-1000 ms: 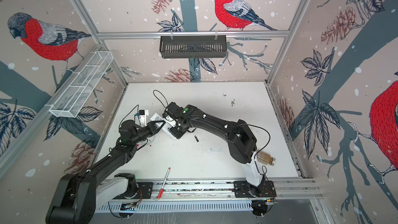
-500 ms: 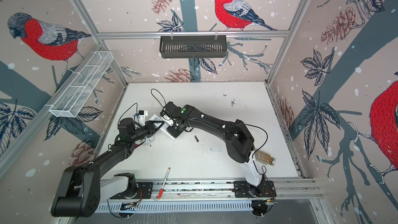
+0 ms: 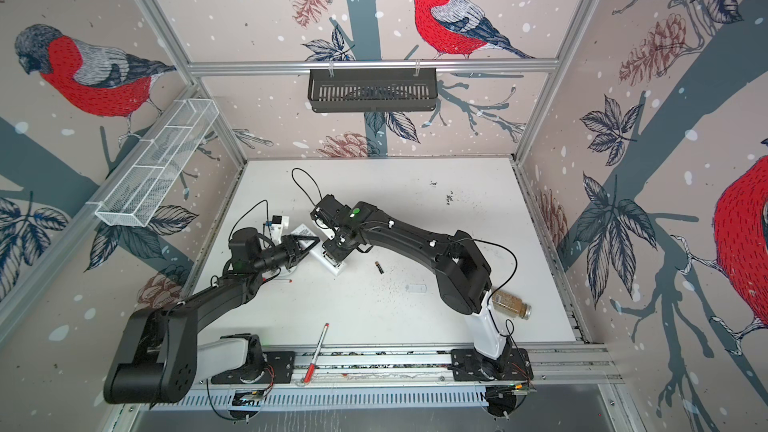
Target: Load the batteries into the remote control
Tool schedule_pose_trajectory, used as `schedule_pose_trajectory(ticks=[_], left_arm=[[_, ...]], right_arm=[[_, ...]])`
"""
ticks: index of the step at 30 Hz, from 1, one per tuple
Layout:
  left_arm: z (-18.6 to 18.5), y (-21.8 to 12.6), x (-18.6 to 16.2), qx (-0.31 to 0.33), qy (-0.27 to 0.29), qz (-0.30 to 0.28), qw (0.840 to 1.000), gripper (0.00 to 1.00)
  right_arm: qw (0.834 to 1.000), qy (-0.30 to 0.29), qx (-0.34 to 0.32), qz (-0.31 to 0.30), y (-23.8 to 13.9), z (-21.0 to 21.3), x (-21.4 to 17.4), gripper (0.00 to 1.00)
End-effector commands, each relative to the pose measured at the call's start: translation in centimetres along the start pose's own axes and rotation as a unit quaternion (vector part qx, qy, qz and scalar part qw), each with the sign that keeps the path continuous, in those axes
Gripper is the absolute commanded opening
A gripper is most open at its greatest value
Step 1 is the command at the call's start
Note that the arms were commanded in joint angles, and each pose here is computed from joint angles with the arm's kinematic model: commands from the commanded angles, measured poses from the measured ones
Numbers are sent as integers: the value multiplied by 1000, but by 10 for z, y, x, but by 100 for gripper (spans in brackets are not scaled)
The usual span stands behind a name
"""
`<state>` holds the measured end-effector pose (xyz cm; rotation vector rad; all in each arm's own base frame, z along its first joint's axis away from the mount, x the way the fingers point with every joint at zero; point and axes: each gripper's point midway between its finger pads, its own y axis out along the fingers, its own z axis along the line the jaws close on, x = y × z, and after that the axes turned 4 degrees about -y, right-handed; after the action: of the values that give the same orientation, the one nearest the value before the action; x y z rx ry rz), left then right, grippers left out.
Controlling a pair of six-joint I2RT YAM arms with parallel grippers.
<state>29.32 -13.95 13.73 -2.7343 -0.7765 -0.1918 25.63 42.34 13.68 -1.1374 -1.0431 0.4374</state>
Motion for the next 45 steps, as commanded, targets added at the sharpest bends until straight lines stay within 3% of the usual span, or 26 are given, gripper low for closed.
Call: schedule_pose_trajectory(ticks=[1,7,12,20,25,32,38,45], left_arm=[[-9,0,3,-12,31,3,999,0],[-18,-2,-1,-28,54,16,998,0],[-34,-3,-7,-63,68,34,995,0],[-54,-3,-16,-99,79,79,989,0],[-63,-3,-20,-115,84,94,985,0],[-74,-2,-26,-133,92,106,981,0],[-75,-1,-25,-135,91,105,981,0],[-78,-1,-26,-140,92,108,980,0]], right_arm=[[999,8,16,-31,-18,-3,9,27],[990,17,124,-64,-41,-2,-2,48],[966,26,230,-111,-65,-4,-10,65],[921,12,359,-152,-81,13,-15,76],[901,14,405,-156,-72,22,-22,77],[888,11,436,-147,-63,32,-27,73],[882,14,450,-136,-56,35,-34,62],[888,25,440,-129,-47,31,-33,46]])
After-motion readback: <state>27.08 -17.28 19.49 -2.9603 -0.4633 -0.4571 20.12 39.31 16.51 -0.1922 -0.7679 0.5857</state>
